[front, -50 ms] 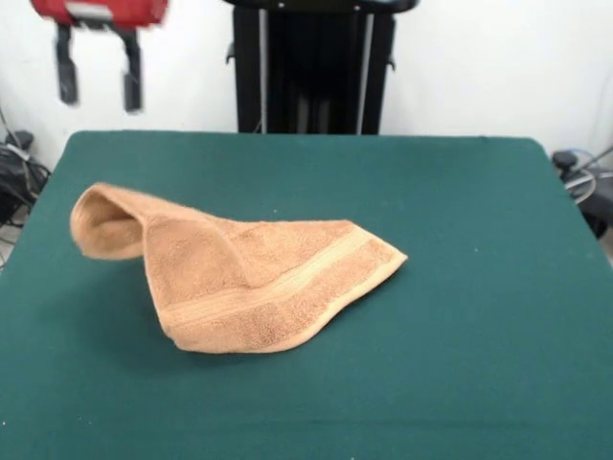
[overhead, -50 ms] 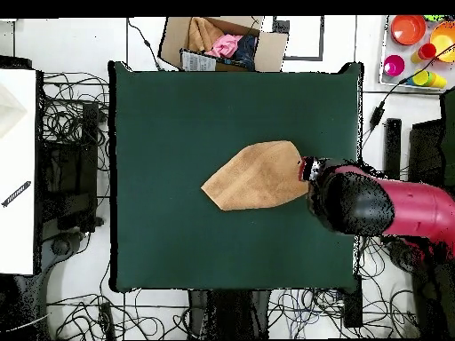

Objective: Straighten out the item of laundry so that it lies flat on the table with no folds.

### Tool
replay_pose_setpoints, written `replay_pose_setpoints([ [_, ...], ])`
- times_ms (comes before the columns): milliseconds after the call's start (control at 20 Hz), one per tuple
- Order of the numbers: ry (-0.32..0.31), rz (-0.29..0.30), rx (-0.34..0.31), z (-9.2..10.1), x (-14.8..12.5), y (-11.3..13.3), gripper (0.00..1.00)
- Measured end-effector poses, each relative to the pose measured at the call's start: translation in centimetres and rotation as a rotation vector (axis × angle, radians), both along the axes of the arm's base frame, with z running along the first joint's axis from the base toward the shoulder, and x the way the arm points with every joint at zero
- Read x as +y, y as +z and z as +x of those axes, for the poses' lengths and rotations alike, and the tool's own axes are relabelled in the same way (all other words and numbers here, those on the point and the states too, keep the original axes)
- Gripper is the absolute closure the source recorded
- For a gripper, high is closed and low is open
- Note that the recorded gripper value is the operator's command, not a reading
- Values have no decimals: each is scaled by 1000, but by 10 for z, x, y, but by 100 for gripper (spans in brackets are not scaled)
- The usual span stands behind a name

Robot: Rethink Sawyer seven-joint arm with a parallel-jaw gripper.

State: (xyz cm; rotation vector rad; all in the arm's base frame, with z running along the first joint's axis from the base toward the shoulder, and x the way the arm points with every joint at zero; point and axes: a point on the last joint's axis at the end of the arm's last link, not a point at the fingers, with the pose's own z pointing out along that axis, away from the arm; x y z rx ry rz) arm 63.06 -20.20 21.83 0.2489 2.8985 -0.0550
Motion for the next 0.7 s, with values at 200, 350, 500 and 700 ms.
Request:
replay_pose_setpoints([
  [200, -18, -8, 74, 1, -16, 37, 0],
  [350, -23, -20, 115, -3, -16, 74, 0],
  [500, -18, -34, 94, -1, -8, 86, 0],
  [700, 42, -74, -1, 13, 29, 93, 0],
])
